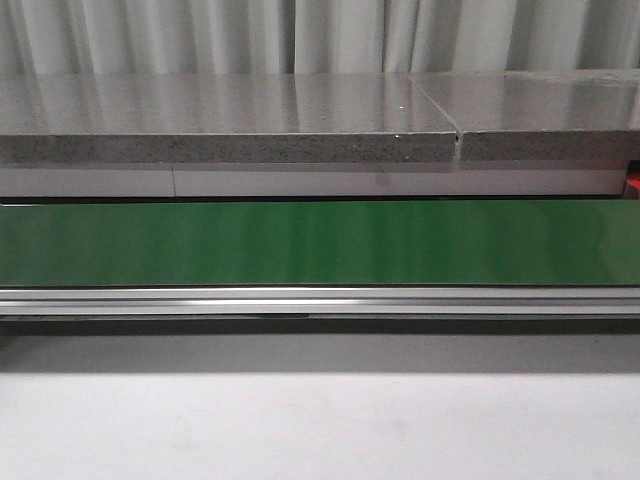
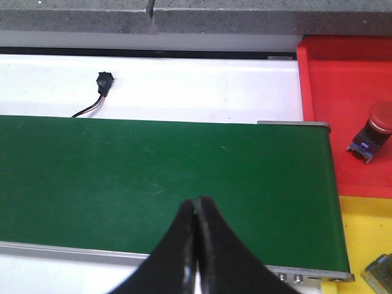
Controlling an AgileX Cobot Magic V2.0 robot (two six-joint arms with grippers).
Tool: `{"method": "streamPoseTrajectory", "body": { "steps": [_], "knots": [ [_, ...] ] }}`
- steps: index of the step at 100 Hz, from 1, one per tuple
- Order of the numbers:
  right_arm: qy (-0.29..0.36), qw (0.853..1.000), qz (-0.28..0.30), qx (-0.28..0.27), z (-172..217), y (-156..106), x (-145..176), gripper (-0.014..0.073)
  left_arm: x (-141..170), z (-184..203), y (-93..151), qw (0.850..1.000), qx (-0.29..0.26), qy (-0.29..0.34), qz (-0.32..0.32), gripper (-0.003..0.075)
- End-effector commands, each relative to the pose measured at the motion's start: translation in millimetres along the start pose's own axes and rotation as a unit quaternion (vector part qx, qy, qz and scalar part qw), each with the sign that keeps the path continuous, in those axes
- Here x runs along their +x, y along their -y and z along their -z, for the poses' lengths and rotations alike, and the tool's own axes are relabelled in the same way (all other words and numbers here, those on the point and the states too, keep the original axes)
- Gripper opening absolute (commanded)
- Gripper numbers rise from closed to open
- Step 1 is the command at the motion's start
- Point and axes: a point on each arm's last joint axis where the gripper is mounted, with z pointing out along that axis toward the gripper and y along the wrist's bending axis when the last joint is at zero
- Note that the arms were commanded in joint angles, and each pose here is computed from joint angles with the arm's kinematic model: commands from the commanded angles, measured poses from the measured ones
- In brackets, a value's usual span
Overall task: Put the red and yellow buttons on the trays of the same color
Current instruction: 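Move the left gripper over the remaining red and yellow buttons, then lower the left gripper onto a red-capped button and grasp it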
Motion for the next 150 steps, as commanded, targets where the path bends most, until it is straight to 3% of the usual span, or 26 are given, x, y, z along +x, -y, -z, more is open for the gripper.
{"method": "streamPoseTrajectory", "body": {
  "steps": [1, 29, 48, 138, 150],
  "knots": [
    [0.041, 0.999, -0.001, 0.007, 6, 0, -12, -0.0066, -22, -17, 4, 1.000, 0.007, 0.026, 0.014, 0.0662],
    [0.041, 0.999, -0.001, 0.007, 6, 0, -12, -0.0066, -32, -98, -2, 0.998, -0.023, -0.034, 0.041, 0.0662],
    [0.041, 0.999, -0.001, 0.007, 6, 0, -12, -0.0066, -33, -129, -1, 0.997, -0.030, -0.056, 0.043, 0.0662],
    [0.041, 0.999, -0.001, 0.007, 6, 0, -12, -0.0066, -15, -199, 1, 0.992, -0.040, -0.112, 0.047, 0.0661],
    [0.041, 0.999, -0.001, 0.007, 6, 0, -12, -0.0066, -16, -199, 2, 0.993, -0.036, -0.105, 0.047, 0.0607]
  ]
}}
